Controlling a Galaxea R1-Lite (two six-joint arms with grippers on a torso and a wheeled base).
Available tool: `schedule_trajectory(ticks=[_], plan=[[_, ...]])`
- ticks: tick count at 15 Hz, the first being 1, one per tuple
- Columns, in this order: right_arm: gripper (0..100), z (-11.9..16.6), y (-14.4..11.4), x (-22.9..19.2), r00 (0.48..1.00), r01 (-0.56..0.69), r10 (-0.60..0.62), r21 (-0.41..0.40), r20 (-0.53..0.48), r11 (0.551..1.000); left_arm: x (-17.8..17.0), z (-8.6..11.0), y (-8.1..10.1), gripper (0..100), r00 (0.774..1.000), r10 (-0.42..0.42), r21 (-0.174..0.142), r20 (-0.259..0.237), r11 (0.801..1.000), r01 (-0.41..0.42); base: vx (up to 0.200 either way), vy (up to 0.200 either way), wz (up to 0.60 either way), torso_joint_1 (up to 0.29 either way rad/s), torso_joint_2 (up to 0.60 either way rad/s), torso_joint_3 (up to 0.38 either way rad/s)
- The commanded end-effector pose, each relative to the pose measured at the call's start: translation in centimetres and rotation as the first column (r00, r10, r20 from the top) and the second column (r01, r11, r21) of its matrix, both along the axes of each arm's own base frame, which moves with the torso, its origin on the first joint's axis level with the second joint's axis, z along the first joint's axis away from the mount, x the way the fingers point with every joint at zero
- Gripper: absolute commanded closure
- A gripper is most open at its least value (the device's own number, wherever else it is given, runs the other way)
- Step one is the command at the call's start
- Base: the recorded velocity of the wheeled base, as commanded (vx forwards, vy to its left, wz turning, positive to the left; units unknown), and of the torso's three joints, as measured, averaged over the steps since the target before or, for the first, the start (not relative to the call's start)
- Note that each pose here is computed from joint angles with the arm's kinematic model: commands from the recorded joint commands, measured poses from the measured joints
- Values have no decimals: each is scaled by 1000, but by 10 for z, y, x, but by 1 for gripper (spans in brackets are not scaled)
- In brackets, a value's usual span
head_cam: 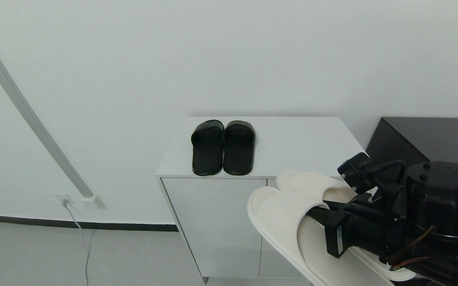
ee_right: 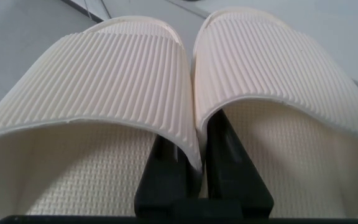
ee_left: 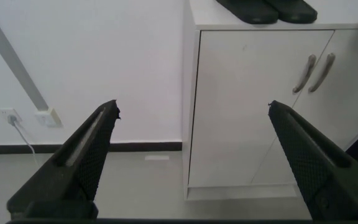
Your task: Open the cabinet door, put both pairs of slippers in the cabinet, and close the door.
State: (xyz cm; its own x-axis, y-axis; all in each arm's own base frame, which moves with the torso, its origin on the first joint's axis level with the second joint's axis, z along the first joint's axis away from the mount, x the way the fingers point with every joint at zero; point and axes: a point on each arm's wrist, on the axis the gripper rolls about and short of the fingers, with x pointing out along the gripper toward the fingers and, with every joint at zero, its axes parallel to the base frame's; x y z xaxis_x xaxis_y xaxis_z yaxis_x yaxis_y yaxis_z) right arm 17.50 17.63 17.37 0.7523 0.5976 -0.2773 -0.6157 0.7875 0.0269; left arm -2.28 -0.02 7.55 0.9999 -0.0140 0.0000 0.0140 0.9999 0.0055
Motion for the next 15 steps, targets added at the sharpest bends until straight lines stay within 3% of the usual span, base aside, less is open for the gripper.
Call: schedule_trajectory(ticks=[1,15], plan=[[100,-3,-1,-1,1000,0,0,-9,-9,1000,0,0,0,0,1000,0,1,0,1000,0,0,0,0,-173,393,232],[100,-4,-1,-9,1000,-22,22,-10,-8,1000,0,0,0,0,1000,2,-1,2,1000,-2,0,0,0,-208,518,307]])
